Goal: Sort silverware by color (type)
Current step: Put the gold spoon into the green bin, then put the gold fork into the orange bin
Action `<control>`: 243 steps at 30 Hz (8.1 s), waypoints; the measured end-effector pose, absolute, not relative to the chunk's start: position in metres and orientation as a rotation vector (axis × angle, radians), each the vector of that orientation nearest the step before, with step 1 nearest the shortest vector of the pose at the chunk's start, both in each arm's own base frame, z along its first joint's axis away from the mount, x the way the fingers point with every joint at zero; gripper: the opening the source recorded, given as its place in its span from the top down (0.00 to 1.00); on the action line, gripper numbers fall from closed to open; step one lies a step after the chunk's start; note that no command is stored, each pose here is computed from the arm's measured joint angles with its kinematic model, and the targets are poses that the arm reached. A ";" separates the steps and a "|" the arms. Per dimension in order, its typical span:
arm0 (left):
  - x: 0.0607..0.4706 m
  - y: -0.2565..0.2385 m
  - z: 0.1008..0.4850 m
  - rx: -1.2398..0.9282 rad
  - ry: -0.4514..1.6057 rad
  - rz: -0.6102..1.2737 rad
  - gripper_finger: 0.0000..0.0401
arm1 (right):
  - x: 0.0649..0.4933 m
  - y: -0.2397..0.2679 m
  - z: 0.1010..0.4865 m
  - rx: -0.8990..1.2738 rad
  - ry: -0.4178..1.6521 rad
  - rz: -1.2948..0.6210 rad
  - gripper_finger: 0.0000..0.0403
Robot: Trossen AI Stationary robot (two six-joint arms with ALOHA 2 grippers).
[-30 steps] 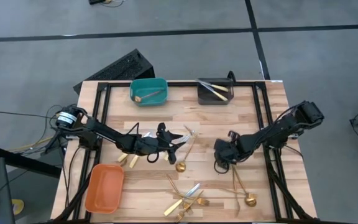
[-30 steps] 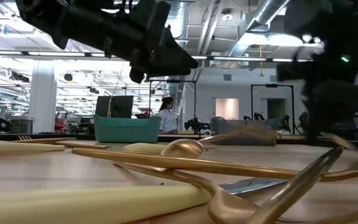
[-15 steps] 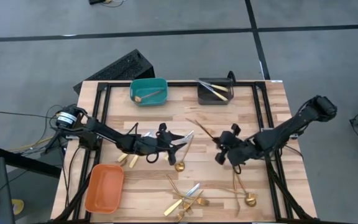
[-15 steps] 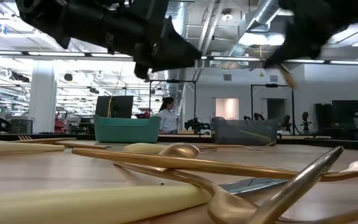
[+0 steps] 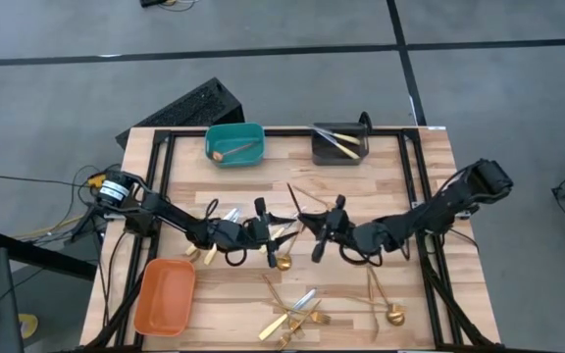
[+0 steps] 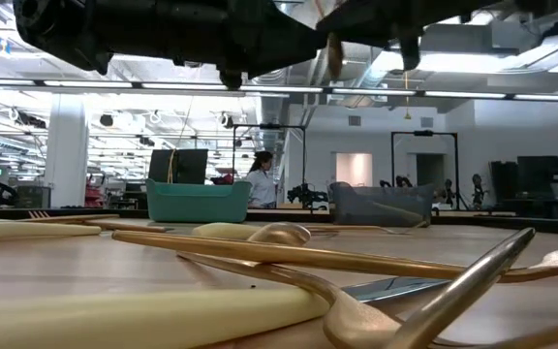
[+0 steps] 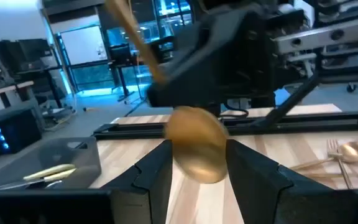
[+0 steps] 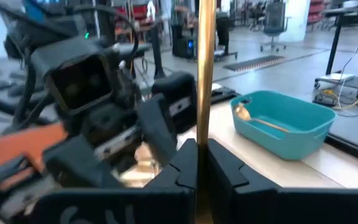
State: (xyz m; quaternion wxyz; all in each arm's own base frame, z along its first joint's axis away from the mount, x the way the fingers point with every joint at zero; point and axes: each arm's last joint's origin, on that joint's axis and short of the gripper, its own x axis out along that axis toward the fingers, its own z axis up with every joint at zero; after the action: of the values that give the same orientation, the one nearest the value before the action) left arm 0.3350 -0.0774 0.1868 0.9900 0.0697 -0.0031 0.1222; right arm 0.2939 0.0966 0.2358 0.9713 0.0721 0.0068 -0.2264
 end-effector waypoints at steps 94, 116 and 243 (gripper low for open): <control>0.213 0.147 0.213 1.050 1.866 0.343 0.92 | 0.201 -0.009 0.208 0.141 0.118 -0.600 0.78; 0.274 0.108 0.242 0.079 0.821 0.888 0.53 | 0.158 0.025 0.184 0.615 0.490 -0.428 0.78; 0.296 -0.012 0.183 -0.074 0.504 0.660 0.53 | 0.287 -0.070 0.114 0.278 1.049 -0.473 0.72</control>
State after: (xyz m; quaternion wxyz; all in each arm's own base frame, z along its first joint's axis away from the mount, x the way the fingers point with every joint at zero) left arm 0.2962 -0.0120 0.1833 0.9142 -0.0361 0.2449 0.3208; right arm 0.2872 -0.0698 0.1144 0.8300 0.1310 0.4942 -0.2231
